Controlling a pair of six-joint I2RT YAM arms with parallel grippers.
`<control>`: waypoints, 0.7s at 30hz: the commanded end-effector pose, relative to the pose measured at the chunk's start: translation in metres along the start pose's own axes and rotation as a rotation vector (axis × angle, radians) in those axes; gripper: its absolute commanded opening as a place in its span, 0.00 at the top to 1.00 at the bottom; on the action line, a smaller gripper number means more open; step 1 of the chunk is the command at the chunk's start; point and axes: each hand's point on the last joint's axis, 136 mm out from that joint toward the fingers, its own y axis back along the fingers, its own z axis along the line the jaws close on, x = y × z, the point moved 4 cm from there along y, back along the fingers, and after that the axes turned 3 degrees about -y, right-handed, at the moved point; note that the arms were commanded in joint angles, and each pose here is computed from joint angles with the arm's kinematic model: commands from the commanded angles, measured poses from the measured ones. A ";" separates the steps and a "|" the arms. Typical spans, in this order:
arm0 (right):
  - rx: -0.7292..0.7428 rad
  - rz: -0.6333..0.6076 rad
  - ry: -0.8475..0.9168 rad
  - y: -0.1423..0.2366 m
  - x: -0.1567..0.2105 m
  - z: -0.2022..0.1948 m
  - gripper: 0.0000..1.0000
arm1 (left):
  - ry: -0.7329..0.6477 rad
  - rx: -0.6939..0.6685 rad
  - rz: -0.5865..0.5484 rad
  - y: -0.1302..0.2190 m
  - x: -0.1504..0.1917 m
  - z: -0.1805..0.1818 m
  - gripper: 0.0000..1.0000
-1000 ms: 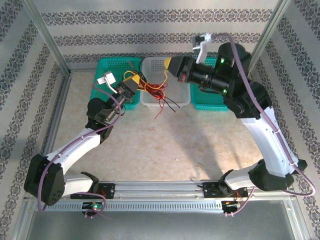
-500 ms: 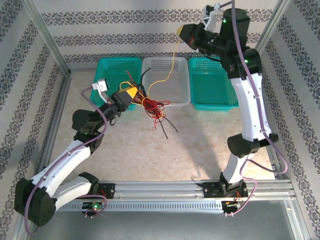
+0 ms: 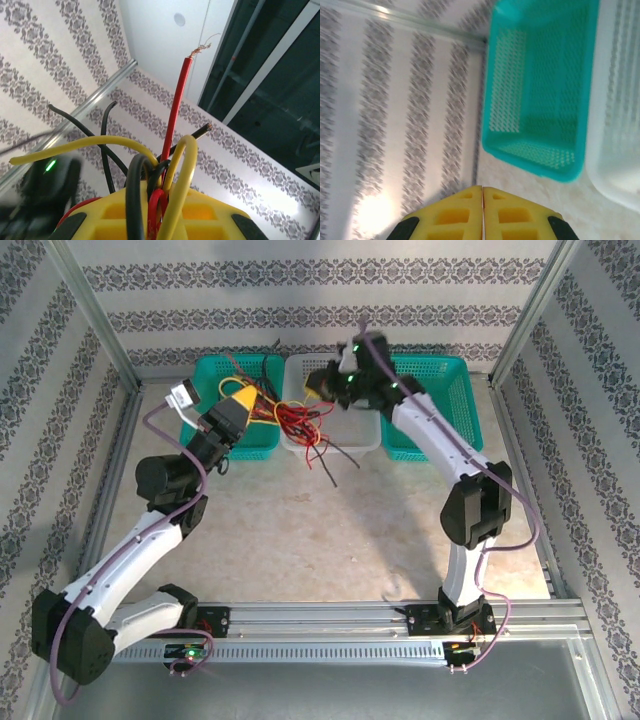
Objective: Untangle the cables
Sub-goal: Untie the cable.
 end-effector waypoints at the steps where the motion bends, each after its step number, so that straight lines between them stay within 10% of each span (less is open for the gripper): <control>1: -0.105 -0.008 0.009 -0.003 0.037 0.017 1.00 | -0.164 0.162 -0.144 -0.009 -0.044 -0.066 1.00; 11: -0.163 0.090 -0.102 0.026 0.156 -0.015 1.00 | -0.592 -0.533 -0.320 0.020 -0.064 0.043 1.00; 21: -0.232 -0.039 0.093 0.152 0.166 0.055 1.00 | -0.640 -0.706 -0.190 0.042 -0.037 0.111 1.00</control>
